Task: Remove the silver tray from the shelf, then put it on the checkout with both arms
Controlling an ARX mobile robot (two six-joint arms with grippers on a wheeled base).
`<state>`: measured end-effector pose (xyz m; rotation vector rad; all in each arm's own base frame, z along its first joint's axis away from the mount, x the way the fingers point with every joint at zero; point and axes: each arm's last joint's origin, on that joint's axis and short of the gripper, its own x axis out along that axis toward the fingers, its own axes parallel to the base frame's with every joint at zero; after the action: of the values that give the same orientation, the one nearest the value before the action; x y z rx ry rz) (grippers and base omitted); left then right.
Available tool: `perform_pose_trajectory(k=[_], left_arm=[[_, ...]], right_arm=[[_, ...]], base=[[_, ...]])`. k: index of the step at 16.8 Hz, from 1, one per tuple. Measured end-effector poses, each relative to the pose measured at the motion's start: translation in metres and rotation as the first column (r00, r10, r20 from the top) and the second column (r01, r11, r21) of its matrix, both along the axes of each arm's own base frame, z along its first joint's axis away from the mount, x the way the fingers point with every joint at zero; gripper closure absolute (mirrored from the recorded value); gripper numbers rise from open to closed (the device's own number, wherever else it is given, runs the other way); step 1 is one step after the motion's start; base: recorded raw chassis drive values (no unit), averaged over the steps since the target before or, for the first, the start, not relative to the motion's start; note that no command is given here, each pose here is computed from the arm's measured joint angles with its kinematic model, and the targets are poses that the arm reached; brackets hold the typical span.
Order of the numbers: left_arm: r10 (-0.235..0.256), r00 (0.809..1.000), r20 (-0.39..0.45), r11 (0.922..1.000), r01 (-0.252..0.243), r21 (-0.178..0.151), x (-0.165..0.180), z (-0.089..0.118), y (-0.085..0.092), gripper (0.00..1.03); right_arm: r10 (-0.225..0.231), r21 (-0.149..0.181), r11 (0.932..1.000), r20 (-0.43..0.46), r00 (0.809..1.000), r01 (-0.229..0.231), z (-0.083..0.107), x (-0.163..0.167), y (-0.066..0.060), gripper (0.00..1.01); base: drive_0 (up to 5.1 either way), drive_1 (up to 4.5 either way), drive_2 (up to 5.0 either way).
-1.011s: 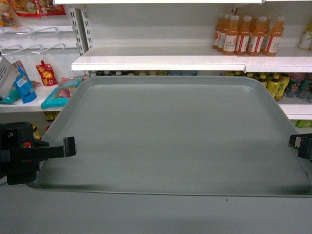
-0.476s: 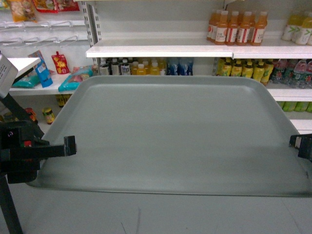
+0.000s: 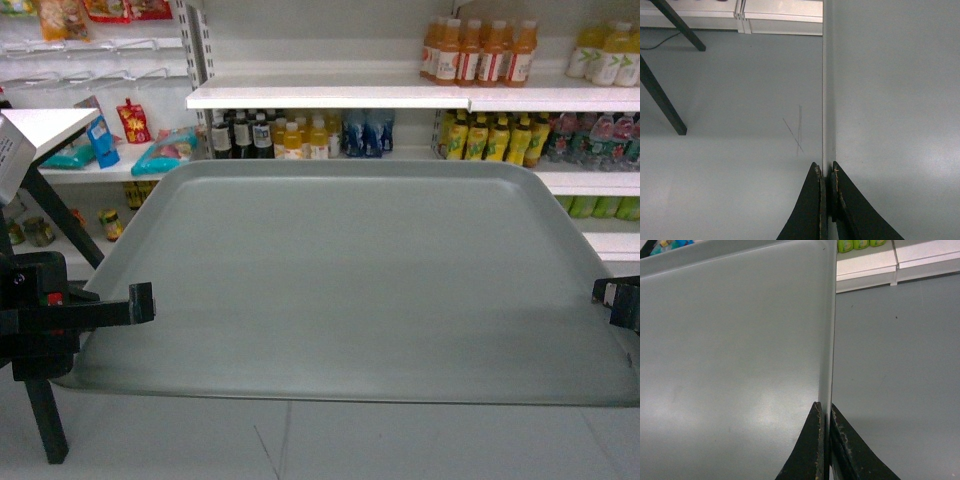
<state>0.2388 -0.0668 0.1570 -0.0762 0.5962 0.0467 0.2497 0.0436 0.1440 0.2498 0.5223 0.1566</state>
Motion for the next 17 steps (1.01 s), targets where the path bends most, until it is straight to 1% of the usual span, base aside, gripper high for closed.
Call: perform_pose_trajectory(k=[12, 17], left_arm=[[0.000, 1.000, 0.004, 1.0000, 0.000, -0.001, 0.0000, 0.0004, 0.0000, 1.00], [-0.001, 1.000, 0.005, 1.0000, 0.001, -0.002, 0.0001, 0.0006, -0.0001, 1.00]], right_arm=[[-0.001, 0.001, 1.0000, 0.001, 1.000, 0.001, 0.0001, -0.0001, 0.0000, 0.98], [-0.003, 0.002, 1.0000, 0.000, 1.000, 0.003, 0.0000, -0.0001, -0.0001, 0.98]], base=[[0.0, -4.19, 4.1], [-4.6, 2.23, 2.2]])
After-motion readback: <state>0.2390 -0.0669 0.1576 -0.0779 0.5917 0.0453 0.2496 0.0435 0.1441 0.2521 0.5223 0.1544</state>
